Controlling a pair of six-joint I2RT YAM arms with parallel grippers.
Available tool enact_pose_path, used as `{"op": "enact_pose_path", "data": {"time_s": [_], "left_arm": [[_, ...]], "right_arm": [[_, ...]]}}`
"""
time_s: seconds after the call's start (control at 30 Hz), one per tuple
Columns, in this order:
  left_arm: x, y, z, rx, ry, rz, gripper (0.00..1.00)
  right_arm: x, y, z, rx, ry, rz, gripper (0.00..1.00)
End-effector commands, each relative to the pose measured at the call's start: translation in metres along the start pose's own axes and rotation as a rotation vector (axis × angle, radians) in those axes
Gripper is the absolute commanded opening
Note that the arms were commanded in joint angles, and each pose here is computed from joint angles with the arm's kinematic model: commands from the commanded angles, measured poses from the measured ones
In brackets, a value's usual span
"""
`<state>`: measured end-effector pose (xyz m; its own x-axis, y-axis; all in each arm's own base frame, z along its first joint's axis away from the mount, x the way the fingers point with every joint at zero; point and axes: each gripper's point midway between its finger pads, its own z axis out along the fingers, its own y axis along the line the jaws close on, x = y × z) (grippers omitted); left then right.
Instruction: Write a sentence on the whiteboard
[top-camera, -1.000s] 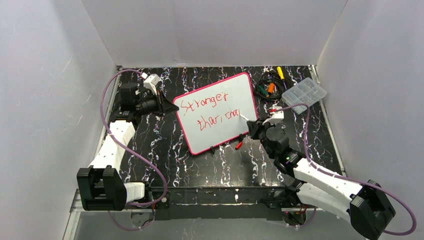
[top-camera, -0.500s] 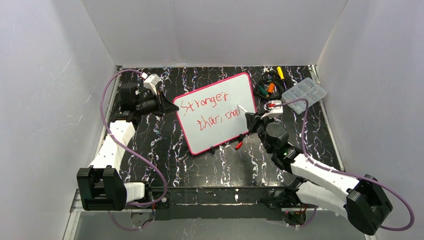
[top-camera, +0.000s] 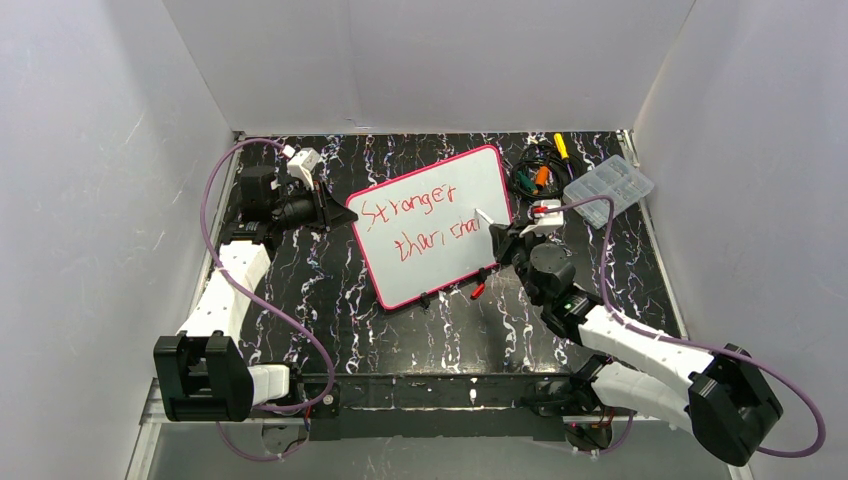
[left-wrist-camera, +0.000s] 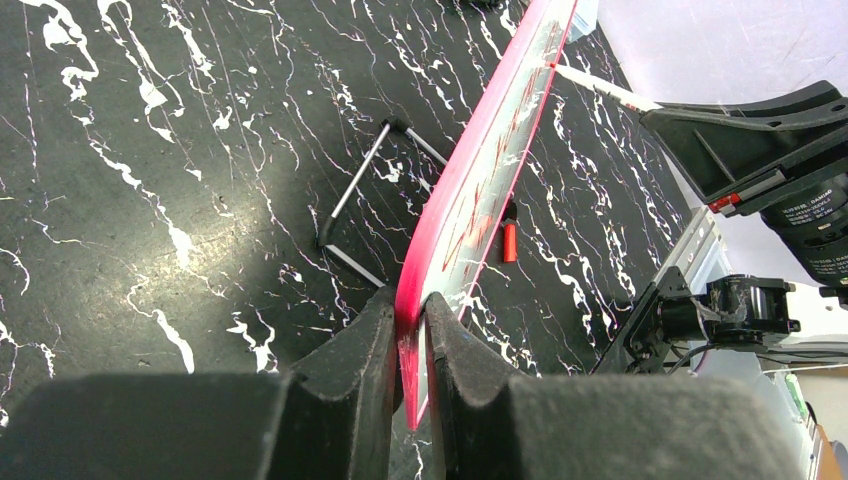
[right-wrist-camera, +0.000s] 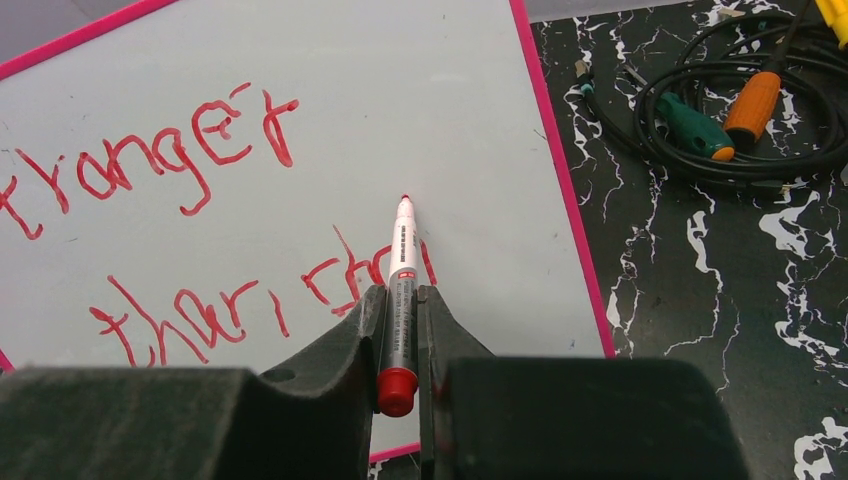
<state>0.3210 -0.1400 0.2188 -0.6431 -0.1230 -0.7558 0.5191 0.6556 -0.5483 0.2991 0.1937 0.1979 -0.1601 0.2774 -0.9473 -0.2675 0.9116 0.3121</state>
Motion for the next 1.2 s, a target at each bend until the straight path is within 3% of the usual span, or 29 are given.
{"op": "enact_pose_path", "data": {"time_s": [0.0,0.6,1.0,1.17], "left_arm": [[0.002,-0.004,-0.002,0.008,0.004,0.017,0.0],[0.002,-0.005,-0.002,0.007,0.003,0.018,0.0],[0.003,-0.004,-0.002,0.007,0.004,0.016,0.0],[0.002,-0.005,-0.002,0.008,0.003,0.018,0.0]], "right_arm": [[-0.011,-0.003,-0.003,0.014,-0.033,0.026,0.01],[0.019,-0.011,-0.014,0.017,0.053,0.043,0.01],[-0.04,-0.001,-0.007,0.024,-0.111,0.036,0.01],[-0.043,0.005,0.003,0.014,-0.122,0.01,0.01]]}}
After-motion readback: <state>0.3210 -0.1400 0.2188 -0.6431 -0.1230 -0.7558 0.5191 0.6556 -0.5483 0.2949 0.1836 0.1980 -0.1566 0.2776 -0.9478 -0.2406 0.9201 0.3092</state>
